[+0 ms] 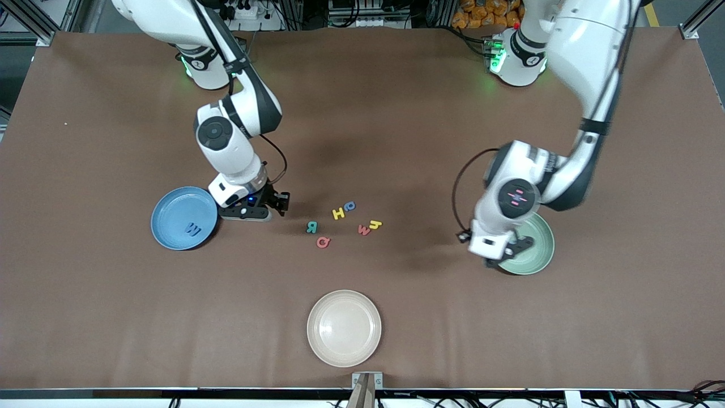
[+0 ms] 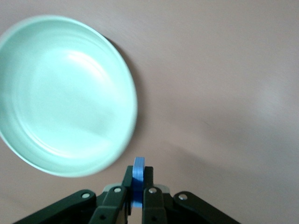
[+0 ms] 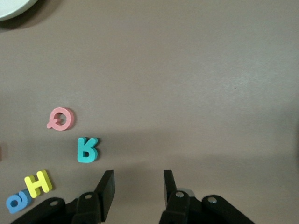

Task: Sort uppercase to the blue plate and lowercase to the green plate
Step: 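Drop the m on the green plate while the right gripper reaches teal R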

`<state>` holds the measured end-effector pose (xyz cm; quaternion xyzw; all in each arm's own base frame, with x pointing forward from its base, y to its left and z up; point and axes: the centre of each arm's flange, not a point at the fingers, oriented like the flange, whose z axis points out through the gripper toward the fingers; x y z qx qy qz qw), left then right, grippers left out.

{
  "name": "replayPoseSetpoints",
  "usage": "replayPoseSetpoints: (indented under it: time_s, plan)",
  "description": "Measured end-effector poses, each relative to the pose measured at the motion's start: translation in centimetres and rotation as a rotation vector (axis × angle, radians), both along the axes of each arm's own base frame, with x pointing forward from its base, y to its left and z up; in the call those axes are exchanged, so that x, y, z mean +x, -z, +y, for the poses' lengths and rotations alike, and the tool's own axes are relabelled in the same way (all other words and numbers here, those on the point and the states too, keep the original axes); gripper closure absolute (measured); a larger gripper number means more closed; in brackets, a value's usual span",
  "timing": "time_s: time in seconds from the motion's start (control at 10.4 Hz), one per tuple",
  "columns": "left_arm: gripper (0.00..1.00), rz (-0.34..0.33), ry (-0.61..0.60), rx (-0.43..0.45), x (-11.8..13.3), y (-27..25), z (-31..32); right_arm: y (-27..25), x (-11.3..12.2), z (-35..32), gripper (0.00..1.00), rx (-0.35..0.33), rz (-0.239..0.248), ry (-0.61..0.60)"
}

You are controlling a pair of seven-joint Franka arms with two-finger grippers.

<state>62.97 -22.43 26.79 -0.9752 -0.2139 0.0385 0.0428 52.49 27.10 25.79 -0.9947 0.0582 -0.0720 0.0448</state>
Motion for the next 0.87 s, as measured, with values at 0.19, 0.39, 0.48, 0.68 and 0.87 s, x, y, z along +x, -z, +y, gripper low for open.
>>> replayPoseSetpoints:
  time_s: [0.19,0.39,0.48,0.68,0.87]
  plan:
    - [0.9,0.016,0.018,-0.006,1.4,0.2,5.0,2.1,-0.3,1.8,0.49,0.007,-0.014,0.036]
    - [0.89,0.045,0.027,-0.005,1.6,1.3,7.7,3.1,0.0,4.6,0.49,0.019,-0.021,0.08]
    - [0.81,0.055,0.04,0.008,1.5,2.0,8.3,3.4,0.3,5.6,0.49,0.025,-0.025,0.093]
    - [0.52,0.067,0.073,0.028,1.4,2.8,8.5,4.0,0.8,6.4,0.5,0.028,-0.027,0.115]
    - [0.25,0.067,0.088,0.024,1.3,2.8,7.8,4.8,0.9,7.1,0.5,0.025,-0.024,0.121]
